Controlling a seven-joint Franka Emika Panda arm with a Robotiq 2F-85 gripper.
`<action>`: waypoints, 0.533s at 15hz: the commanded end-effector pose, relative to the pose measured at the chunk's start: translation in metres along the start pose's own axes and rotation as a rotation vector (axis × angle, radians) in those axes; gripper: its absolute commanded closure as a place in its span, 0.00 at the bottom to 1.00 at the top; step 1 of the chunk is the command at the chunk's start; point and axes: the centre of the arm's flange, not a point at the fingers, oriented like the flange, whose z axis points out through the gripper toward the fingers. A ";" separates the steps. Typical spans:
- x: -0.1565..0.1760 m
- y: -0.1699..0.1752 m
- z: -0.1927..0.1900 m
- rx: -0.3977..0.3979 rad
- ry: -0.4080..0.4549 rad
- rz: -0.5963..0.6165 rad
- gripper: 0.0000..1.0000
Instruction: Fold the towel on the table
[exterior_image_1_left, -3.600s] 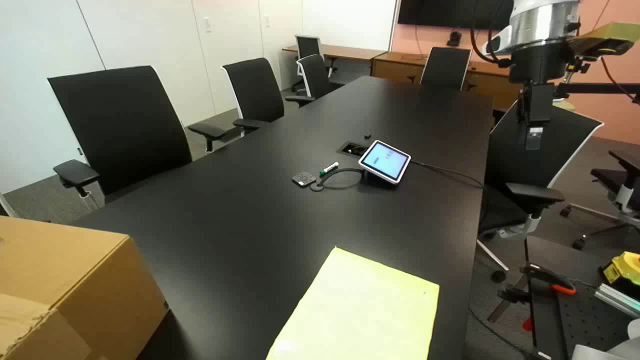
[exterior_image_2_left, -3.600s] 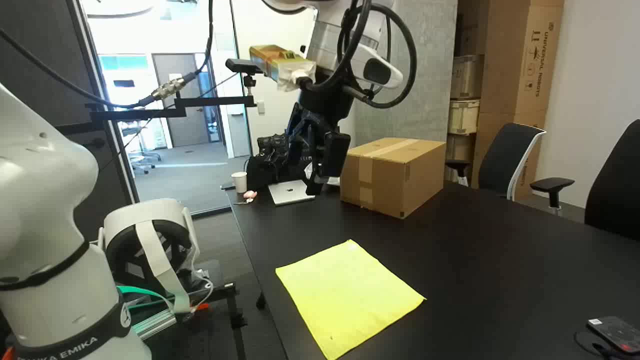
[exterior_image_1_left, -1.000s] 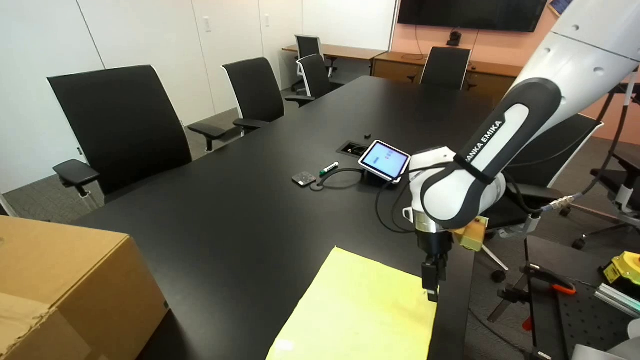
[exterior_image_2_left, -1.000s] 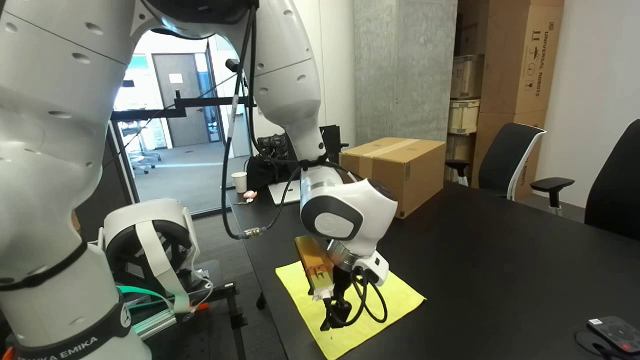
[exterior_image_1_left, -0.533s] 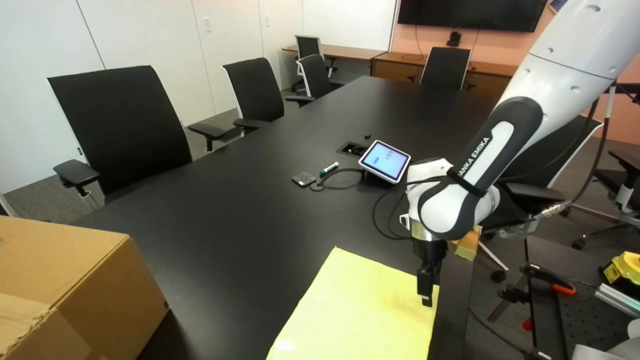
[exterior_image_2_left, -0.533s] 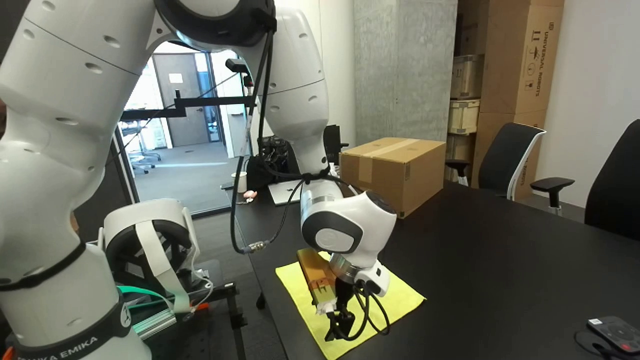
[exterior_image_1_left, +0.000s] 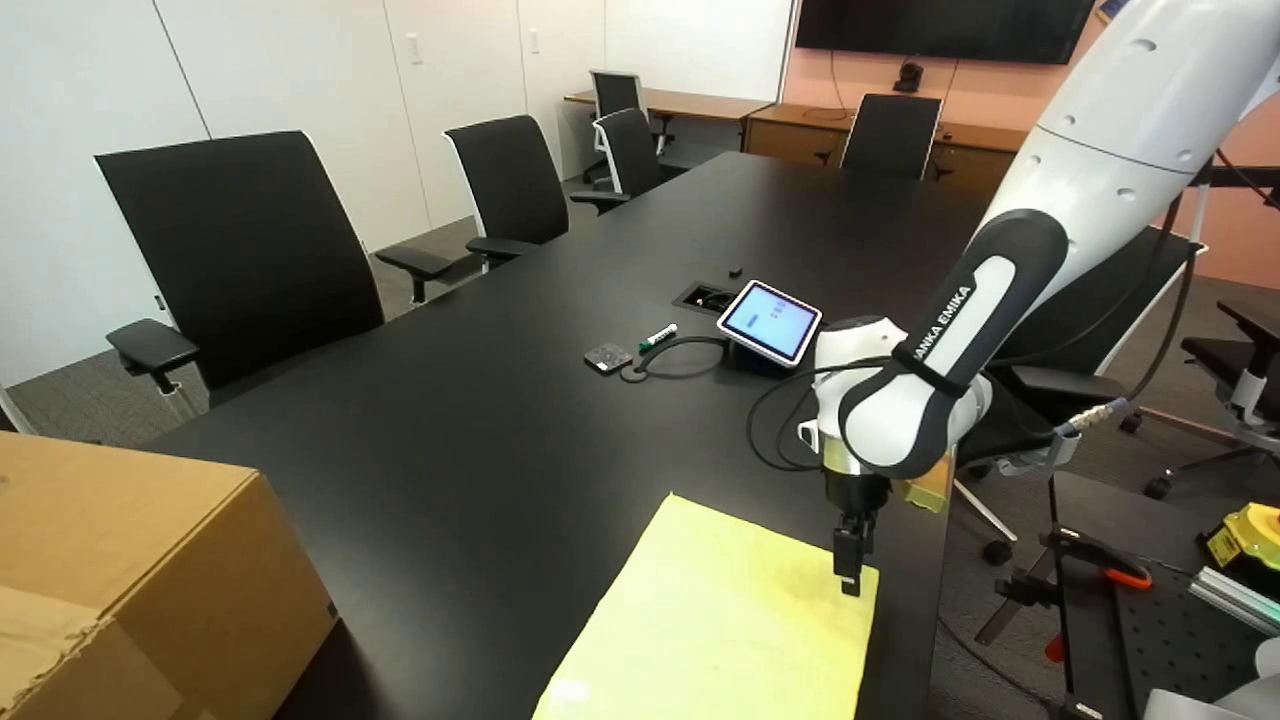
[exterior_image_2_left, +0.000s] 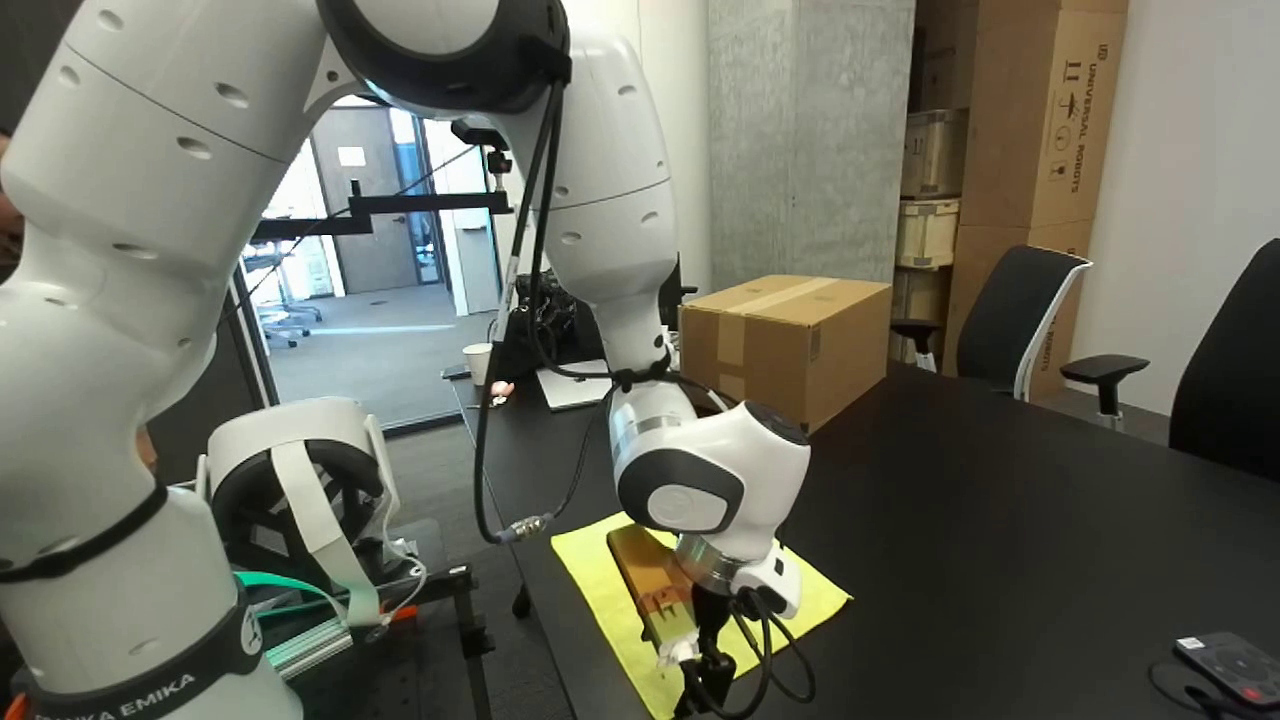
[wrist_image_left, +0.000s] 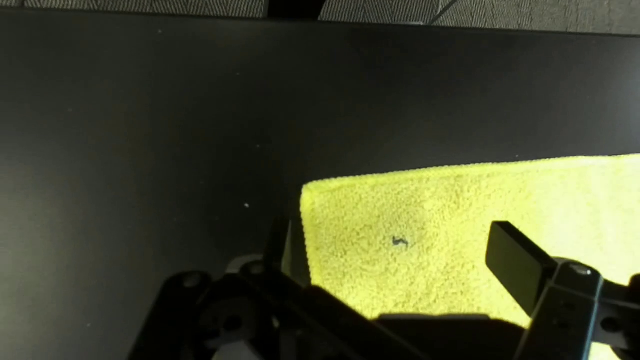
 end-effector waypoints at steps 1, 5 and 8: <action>0.011 0.011 0.007 0.004 0.053 -0.009 0.00; 0.016 0.015 0.015 0.030 0.094 -0.012 0.00; 0.017 0.019 0.021 0.035 0.094 -0.006 0.00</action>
